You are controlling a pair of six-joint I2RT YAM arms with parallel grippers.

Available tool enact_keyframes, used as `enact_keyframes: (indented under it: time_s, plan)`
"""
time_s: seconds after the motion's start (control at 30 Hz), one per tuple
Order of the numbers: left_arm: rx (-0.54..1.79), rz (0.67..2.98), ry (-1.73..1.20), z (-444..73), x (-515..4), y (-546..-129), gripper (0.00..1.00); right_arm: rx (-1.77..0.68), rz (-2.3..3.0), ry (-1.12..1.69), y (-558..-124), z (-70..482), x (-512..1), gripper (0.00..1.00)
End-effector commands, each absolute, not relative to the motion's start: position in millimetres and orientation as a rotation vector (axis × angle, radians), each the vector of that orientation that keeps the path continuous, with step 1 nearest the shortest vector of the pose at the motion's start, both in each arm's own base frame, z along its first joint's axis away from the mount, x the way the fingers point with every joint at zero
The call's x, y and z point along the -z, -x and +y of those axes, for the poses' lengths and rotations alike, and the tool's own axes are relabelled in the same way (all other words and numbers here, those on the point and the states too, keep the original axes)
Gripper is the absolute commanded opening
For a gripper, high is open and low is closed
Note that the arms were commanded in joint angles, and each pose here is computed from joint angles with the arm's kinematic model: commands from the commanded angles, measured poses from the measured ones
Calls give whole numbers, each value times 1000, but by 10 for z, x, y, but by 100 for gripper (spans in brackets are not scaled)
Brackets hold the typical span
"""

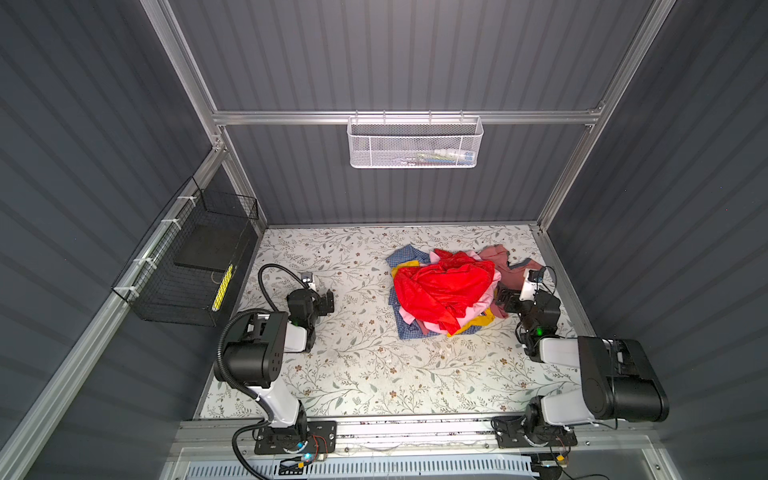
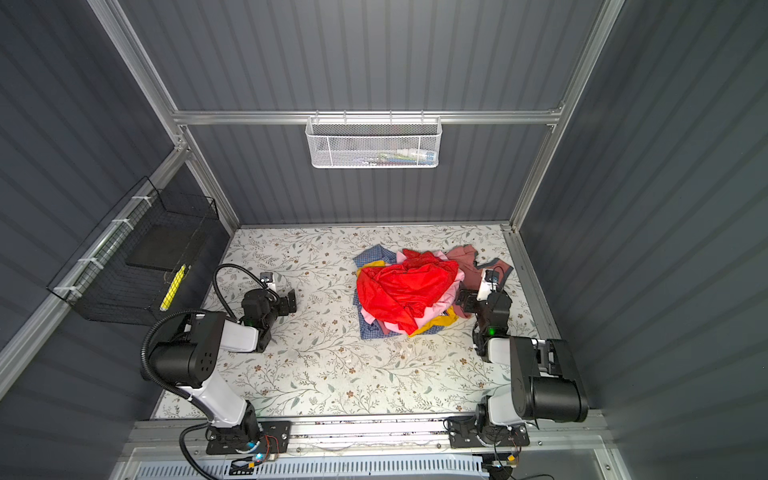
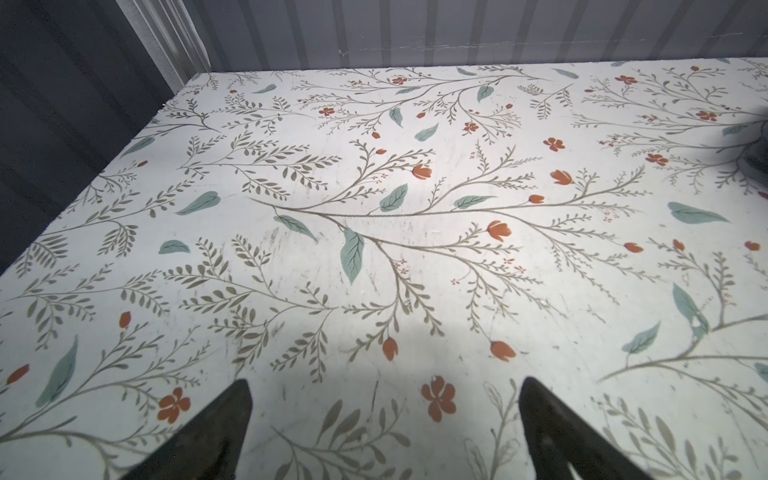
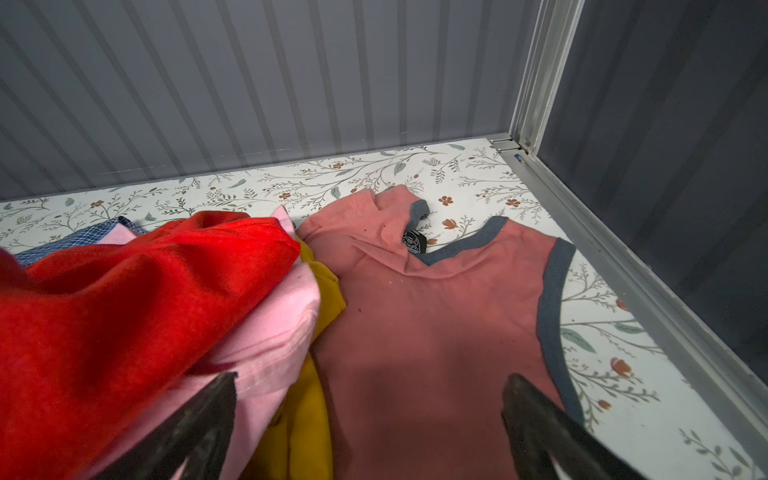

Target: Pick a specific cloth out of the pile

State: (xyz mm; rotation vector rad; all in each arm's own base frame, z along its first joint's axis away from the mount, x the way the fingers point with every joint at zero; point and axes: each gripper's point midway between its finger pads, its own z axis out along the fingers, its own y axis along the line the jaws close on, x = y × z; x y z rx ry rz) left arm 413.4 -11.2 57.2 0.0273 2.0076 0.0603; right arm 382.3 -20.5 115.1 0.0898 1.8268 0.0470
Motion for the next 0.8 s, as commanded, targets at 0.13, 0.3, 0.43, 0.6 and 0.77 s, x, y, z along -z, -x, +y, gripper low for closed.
enact_keyframes:
  time_s: [0.13, 0.3, 0.43, 0.6, 0.77]
  plan:
    - [-58, 1995, -38, -118, -620, -4193, 100, -44, 1816, -78, -3869, -208, -1203, 99]
    - [-59, 1997, -38, -113, -612, -4186, 100, -45, 1818, -78, -3864, -206, -1192, 99]
    - [-83, 1997, -5, -62, -680, -4217, 100, -24, 1797, -119, -3837, -269, -1241, 99]
    - [-94, 2164, 134, 34, -946, -4250, 100, 8, 1847, -272, -3646, -435, -1448, 99]
    - [49, 2058, 235, -47, -1184, -4091, 100, -92, 2055, -456, -3289, -383, -1390, 99]
